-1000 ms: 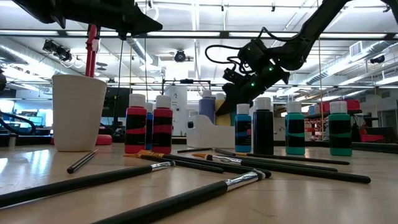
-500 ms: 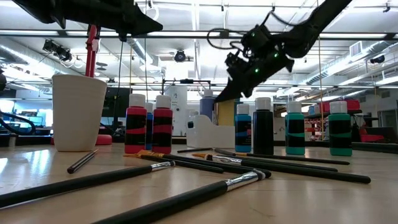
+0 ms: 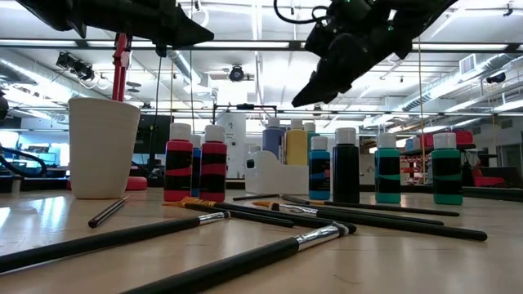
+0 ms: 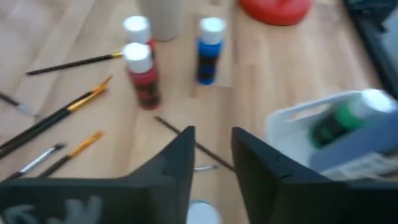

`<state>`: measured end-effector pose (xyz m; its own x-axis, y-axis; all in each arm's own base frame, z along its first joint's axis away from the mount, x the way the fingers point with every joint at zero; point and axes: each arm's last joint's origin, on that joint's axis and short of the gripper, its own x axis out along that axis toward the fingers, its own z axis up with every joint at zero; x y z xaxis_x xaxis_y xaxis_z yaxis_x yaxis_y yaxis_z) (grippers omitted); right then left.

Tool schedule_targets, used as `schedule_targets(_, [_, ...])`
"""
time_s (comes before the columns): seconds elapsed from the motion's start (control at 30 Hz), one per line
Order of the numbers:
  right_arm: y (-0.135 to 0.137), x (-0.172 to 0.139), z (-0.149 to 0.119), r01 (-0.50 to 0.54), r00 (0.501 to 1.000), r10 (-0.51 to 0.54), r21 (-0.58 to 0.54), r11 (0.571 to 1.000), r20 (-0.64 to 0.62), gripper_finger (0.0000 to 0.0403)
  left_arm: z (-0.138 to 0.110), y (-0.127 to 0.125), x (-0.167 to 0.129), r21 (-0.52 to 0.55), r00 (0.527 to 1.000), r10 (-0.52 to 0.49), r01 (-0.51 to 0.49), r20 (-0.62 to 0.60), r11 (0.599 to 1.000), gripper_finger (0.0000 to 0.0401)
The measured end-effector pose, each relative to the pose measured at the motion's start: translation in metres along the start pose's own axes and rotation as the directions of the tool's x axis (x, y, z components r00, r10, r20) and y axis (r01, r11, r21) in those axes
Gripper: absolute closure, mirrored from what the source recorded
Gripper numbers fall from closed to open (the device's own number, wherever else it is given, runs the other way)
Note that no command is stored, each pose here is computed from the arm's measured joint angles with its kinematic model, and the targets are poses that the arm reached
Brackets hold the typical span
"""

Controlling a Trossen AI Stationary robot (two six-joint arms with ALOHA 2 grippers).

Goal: Pick & Place Paint Supplies
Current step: Put the small blue paint bottle into the white bin

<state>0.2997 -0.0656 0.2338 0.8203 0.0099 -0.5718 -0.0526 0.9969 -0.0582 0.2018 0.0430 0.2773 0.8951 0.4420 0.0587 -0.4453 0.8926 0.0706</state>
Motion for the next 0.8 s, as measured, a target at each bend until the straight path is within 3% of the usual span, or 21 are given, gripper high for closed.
schedule_targets(0.1, [0.011, 0.009, -0.003, -0.022, 0.999, 0.022, 0.008, 1.000, -0.040, 0.0250, 0.000, -0.001, 0.000, -0.007, 1.000, -0.018, 0.018, 0.002, 1.000, 0.0381])
schedule_targets(0.37, [0.017, 0.016, -0.015, 0.161, 0.971, -0.153, 0.032, 0.986, -0.183, 0.0174, 0.000, -0.001, 0.000, -0.025, 0.999, -0.049, 0.049, 0.004, 0.999, 0.0379])
schedule_targets(0.8, [0.019, 0.019, -0.027, 0.138, 0.952, -0.110, 0.079, 0.987, -0.287, 0.0160, 0.000, -0.001, 0.000, -0.029, 0.999, -0.047, 0.047, 0.005, 0.998, 0.0383])
